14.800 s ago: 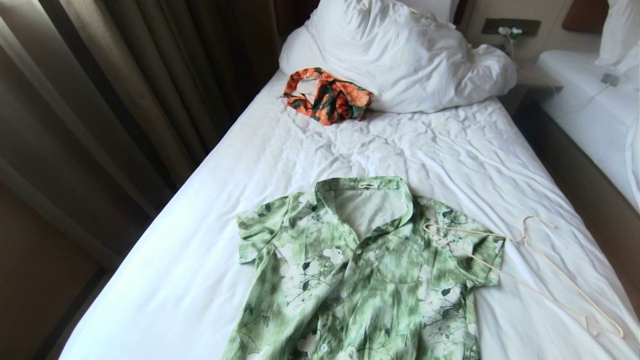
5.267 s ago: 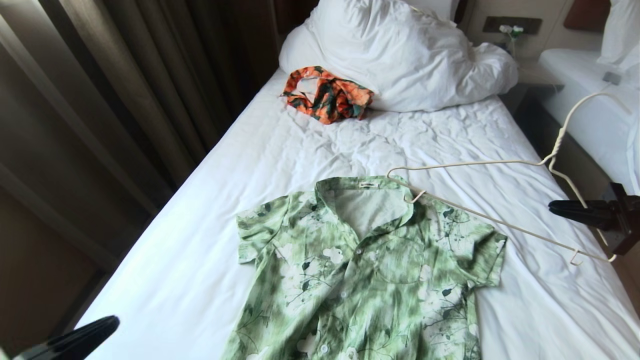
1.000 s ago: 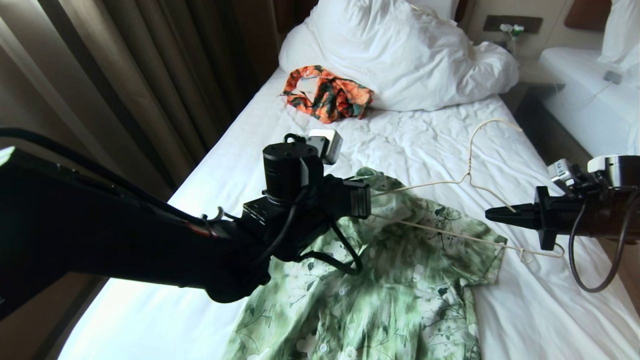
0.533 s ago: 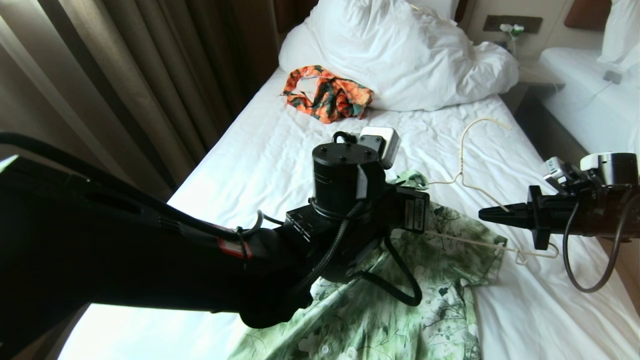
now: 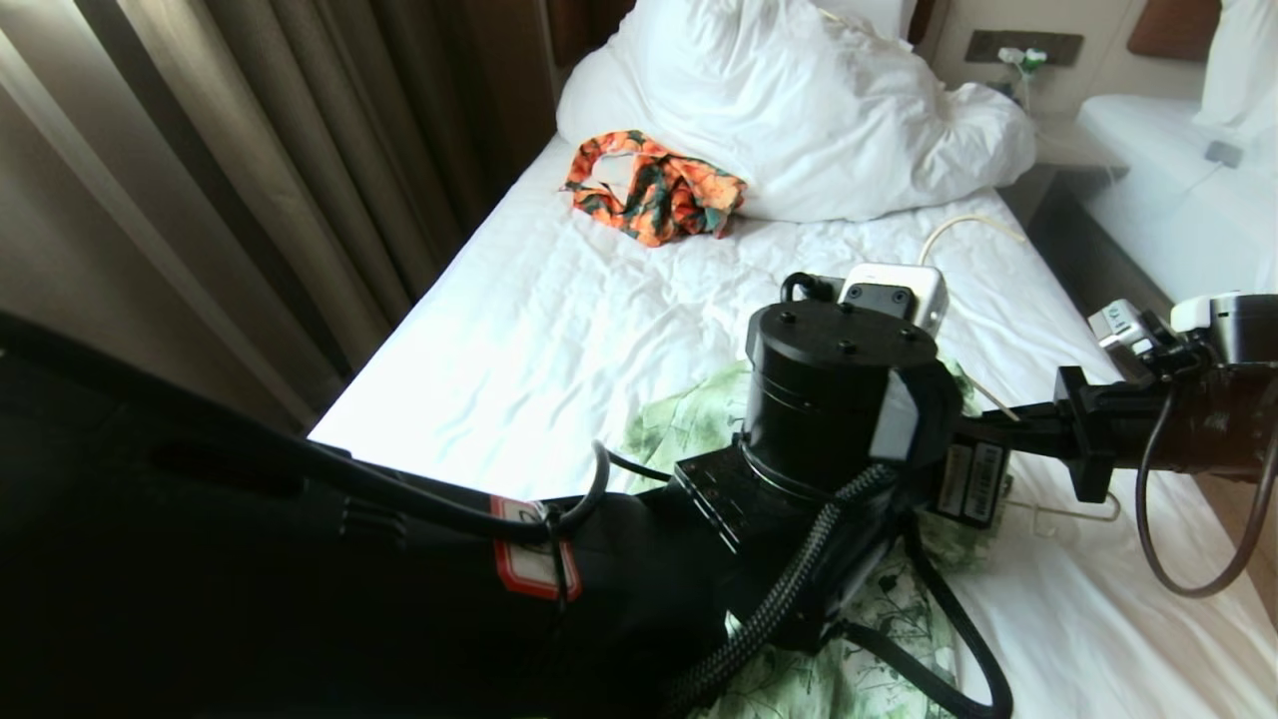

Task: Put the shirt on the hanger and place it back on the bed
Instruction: Hook one side of the shirt onto the hanger

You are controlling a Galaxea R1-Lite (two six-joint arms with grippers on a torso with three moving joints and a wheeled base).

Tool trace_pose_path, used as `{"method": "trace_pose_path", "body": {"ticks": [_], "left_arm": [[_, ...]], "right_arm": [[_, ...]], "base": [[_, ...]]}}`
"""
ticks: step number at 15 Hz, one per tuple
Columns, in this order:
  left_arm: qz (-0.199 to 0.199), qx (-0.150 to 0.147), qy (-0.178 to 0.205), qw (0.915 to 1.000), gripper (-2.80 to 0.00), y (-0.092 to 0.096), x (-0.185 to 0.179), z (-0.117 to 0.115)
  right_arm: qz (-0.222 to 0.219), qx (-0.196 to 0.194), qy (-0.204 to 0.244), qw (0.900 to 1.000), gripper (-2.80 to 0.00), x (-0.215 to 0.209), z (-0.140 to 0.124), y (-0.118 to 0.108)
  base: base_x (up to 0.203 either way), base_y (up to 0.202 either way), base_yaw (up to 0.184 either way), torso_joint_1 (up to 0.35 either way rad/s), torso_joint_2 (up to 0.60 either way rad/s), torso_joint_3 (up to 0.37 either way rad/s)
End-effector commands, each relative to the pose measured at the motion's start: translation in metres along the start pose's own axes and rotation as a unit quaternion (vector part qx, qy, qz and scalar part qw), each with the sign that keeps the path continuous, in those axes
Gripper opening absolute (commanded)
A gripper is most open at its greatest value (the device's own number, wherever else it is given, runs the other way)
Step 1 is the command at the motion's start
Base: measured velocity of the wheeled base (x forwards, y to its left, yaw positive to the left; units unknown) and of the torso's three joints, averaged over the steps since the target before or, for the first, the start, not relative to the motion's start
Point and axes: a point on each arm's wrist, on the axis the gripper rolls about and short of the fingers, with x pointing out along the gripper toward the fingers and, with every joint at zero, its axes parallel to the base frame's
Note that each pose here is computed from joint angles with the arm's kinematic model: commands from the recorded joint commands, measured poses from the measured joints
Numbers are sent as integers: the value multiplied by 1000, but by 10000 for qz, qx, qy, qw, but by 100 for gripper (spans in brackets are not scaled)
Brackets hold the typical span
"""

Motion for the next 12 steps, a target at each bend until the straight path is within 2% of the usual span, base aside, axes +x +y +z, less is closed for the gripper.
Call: {"method": "trace_pose_path", "body": {"ticks": [1, 5, 8, 12], "left_arm": [[-210, 5, 15, 9998, -280, -17, -7, 0], [-248, 7, -22, 9997, -280, -19, -12, 16], [-265, 37, -118, 9996, -280, -21, -15, 22], [-596, 72, -53, 9982, -280, -48, -29, 17]], "right_arm": [[218, -135, -139, 9996, -280, 3, 10, 13], [767, -161, -288, 9965, -280, 24, 12, 35], [957, -256, -345, 9945, -280, 35, 14, 40], [989, -236, -342, 9942, -280, 37, 13, 40]], "base": [[0, 0, 0, 0, 0, 0], [0, 0, 0, 0, 0, 0], [0, 0, 0, 0, 0, 0], [0, 0, 0, 0, 0, 0]]}}
